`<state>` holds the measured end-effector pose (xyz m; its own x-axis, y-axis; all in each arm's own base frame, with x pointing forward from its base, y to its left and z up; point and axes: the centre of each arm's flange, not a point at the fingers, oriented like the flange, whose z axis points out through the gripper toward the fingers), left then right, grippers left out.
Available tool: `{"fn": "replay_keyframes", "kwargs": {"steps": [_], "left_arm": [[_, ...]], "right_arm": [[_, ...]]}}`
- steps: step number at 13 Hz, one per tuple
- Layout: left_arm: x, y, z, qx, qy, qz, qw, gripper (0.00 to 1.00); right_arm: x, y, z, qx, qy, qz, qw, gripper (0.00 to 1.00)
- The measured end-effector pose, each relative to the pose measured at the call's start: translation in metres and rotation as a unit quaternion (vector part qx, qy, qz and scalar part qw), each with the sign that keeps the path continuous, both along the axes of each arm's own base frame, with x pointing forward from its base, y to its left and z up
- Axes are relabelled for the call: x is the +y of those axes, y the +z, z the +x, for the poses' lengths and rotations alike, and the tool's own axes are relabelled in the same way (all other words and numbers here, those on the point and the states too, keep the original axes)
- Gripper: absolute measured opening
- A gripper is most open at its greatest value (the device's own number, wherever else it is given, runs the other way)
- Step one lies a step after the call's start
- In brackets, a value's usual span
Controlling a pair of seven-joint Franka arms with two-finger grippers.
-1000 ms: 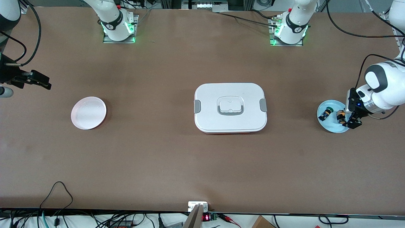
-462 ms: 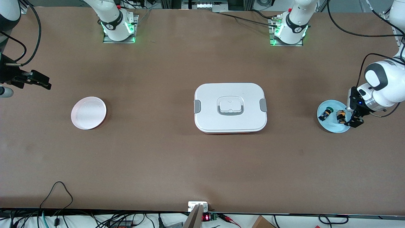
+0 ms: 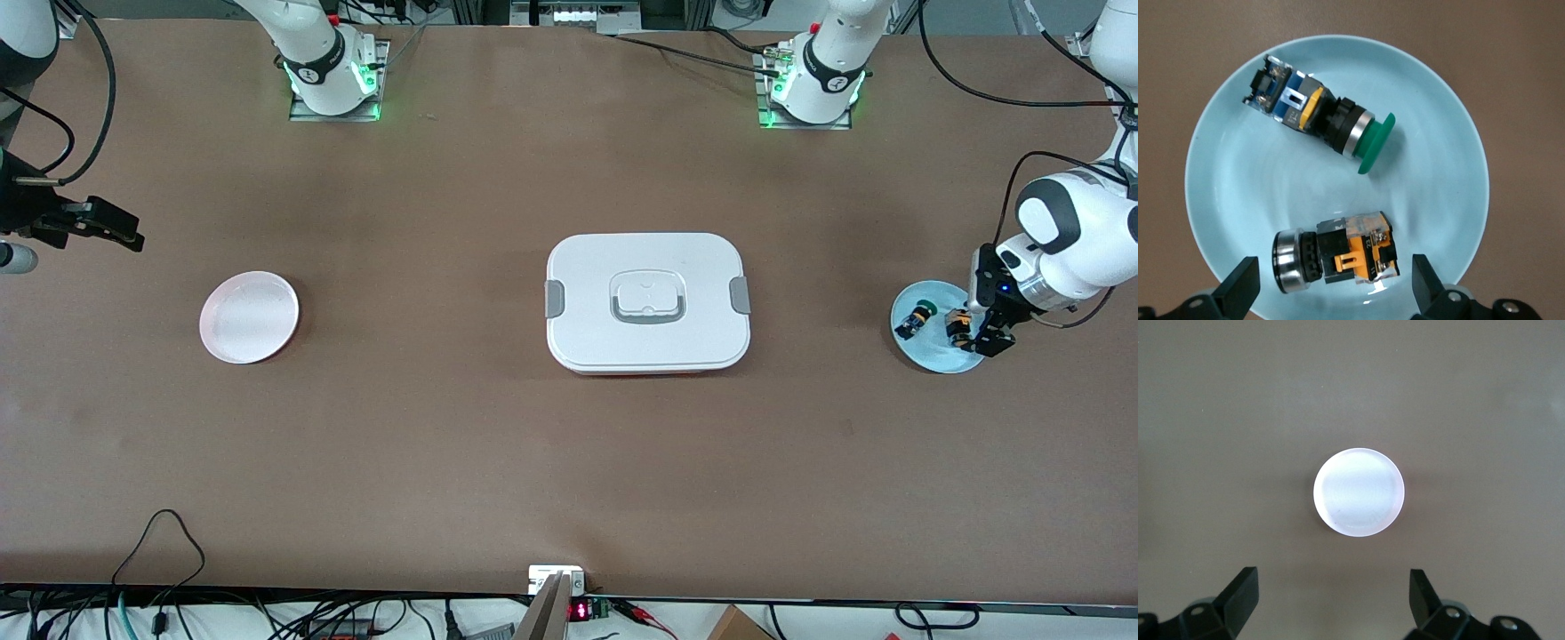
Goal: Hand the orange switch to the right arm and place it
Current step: 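Lower the left gripper and grasp the orange-capped switch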
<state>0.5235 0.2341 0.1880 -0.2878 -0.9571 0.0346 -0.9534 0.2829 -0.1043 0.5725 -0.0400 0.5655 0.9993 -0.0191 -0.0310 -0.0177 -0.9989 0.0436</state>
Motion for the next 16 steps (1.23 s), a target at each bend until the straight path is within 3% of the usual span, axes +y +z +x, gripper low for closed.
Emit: {"fn": "replay_keyframes", "kwargs": {"steps": [12, 15, 16], "left_arm": [[-0.006, -0.017, 0.001, -0.010, -0.008, -0.008, 1.000, 1.00], [-0.005, -0.017, 0.001, -0.010, -0.009, -0.008, 1.000, 0.96], [-0.005, -0.017, 0.001, -0.010, -0.010, -0.008, 1.000, 0.89]], "right_arm": [[0.000, 0.000, 0.000, 0.000, 0.000, 0.000, 1.000, 1.00], [0.000, 0.000, 0.000, 0.000, 0.000, 0.000, 1.000, 1.00], [0.000, 0.000, 0.000, 0.000, 0.000, 0.000, 1.000, 1.00]]}}
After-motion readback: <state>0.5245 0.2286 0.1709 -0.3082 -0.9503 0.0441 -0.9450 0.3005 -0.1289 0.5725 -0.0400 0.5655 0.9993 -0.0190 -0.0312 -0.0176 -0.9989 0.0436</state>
